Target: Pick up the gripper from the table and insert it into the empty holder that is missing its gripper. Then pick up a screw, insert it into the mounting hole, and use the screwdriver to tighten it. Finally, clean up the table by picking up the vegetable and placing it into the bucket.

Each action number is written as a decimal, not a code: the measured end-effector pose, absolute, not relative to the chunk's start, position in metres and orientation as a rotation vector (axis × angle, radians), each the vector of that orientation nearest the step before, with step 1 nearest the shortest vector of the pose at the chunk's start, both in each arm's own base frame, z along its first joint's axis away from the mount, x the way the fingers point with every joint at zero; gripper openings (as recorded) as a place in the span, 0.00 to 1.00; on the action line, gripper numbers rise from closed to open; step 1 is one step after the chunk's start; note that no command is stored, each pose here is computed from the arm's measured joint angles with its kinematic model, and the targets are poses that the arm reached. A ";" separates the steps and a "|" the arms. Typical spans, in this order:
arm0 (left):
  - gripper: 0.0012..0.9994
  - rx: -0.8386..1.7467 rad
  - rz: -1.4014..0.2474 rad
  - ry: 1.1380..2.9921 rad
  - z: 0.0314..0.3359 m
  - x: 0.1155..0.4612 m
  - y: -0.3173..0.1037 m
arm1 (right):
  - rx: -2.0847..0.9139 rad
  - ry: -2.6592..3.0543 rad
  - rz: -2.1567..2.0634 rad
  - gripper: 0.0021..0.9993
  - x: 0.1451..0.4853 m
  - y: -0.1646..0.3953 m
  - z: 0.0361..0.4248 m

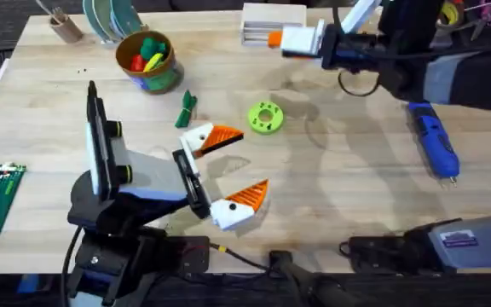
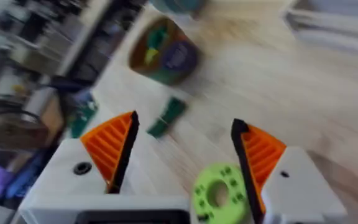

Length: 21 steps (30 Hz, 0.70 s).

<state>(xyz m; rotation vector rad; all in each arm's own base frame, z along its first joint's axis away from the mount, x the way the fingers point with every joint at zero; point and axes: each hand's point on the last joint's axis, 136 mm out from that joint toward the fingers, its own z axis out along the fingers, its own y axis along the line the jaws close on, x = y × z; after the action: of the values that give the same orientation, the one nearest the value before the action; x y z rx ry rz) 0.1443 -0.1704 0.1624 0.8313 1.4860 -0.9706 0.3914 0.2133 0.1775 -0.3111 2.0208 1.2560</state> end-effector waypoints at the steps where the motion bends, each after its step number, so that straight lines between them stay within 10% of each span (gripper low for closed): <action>1: 0.99 0.831 -0.971 1.486 0.162 0.144 -0.170 | -0.309 2.062 1.217 0.95 0.389 0.210 0.170; 21: 0.99 0.831 -0.971 1.486 0.162 0.144 -0.170 | -0.826 2.329 0.593 0.95 0.297 0.201 0.140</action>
<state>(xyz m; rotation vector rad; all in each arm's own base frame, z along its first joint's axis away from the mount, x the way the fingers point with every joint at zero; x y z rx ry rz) 0.1443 -0.1704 0.1624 0.8312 1.4863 -0.9707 0.2967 0.2014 0.1398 -0.8264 2.3288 0.5933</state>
